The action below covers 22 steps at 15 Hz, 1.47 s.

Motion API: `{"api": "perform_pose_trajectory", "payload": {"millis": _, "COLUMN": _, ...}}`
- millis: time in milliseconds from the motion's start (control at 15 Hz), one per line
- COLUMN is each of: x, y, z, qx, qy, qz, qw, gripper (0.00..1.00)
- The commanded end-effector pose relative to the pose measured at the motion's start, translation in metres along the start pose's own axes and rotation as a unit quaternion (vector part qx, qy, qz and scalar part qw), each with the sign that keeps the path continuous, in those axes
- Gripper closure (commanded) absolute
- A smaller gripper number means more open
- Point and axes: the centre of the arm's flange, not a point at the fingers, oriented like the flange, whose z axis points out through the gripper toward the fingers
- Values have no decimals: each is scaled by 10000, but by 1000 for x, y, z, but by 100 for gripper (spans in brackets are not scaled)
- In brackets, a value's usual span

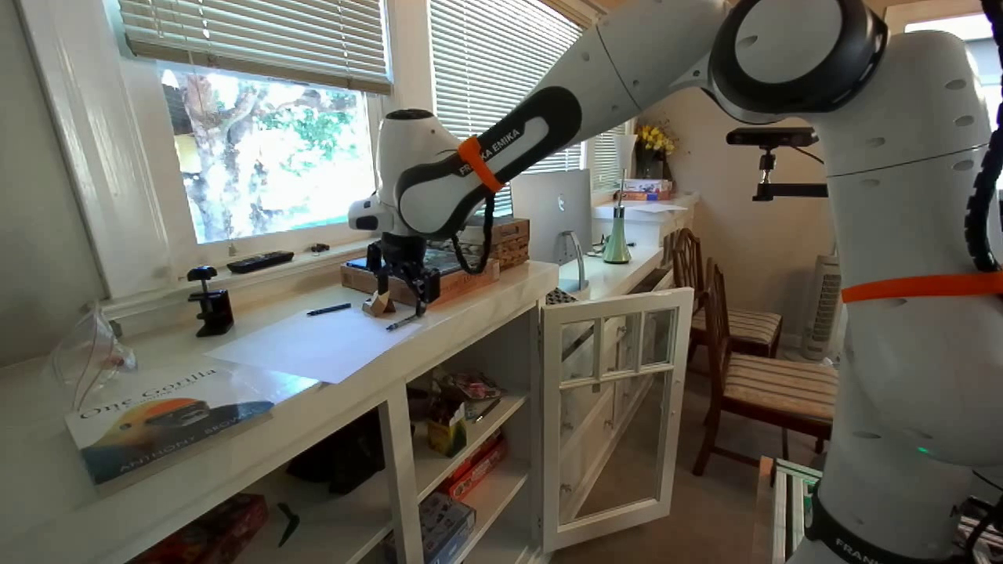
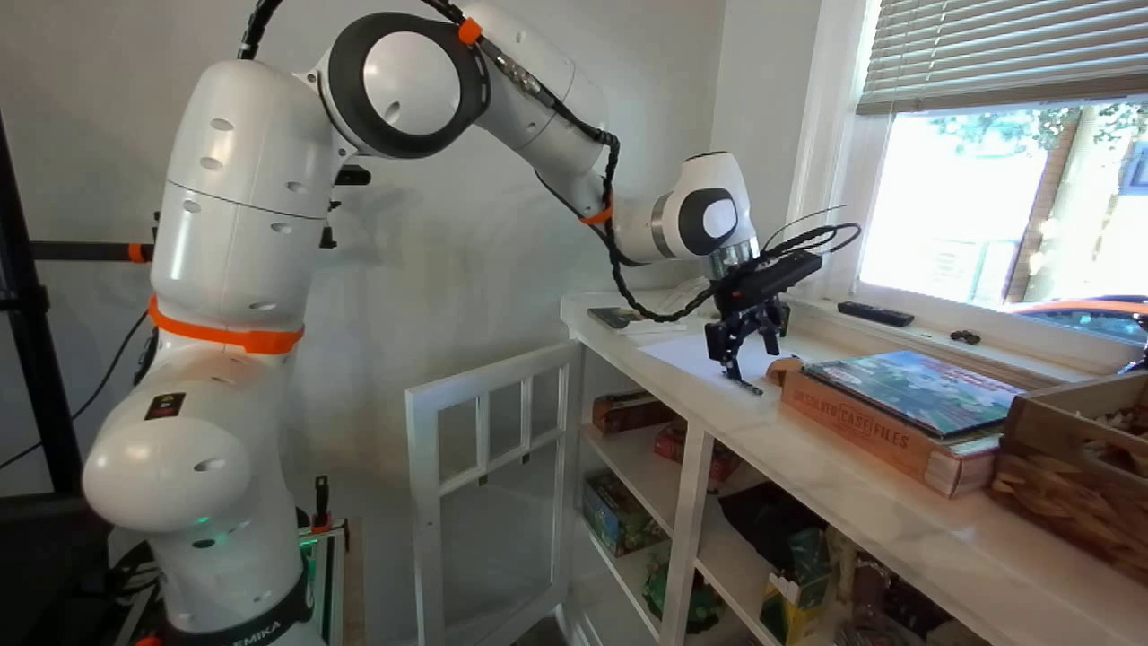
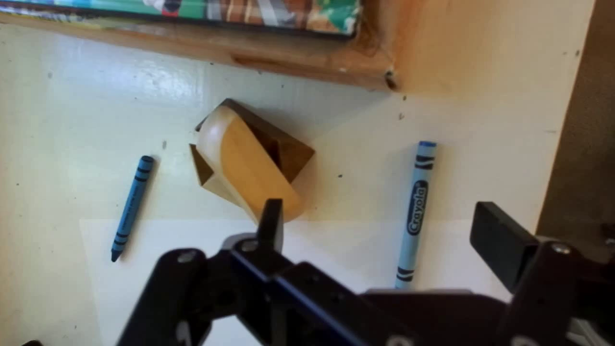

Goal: Draw some things on the paper with the crayon

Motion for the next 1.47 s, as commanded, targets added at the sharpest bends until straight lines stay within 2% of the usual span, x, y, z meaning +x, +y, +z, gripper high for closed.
{"api": "perform_pose_trajectory", "payload": {"millis": 0, "x": -13, "y": -3, "z": -1, "qx": 343, "qy": 191, "qz": 13, "qw": 9992, "gripper": 0}}
{"api": "perform_pose_trajectory", "payload": {"millis": 333, "x": -20, "y": -7, "z": 7, "qx": 605, "qy": 222, "qz": 2, "qw": 9979, "gripper": 0}}
{"api": "perform_pose_trajectory", "payload": {"millis": 667, "x": -30, "y": -9, "z": 14, "qx": 602, "qy": 266, "qz": 82, "qw": 9978, "gripper": 2}}
{"api": "perform_pose_trajectory", "payload": {"millis": 800, "x": -32, "y": -9, "z": 16, "qx": 607, "qy": 306, "qz": 77, "qw": 9977, "gripper": 15}}
{"api": "perform_pose_trajectory", "payload": {"millis": 867, "x": -33, "y": -10, "z": 17, "qx": 620, "qy": 362, "qz": 54, "qw": 9974, "gripper": 31}}
{"api": "perform_pose_trajectory", "payload": {"millis": 933, "x": -33, "y": -10, "z": 20, "qx": 634, "qy": 404, "qz": 45, "qw": 9972, "gripper": 40}}
{"api": "perform_pose_trajectory", "payload": {"millis": 1400, "x": -36, "y": -12, "z": 20, "qx": 667, "qy": 536, "qz": -6, "qw": 9963, "gripper": 94}}
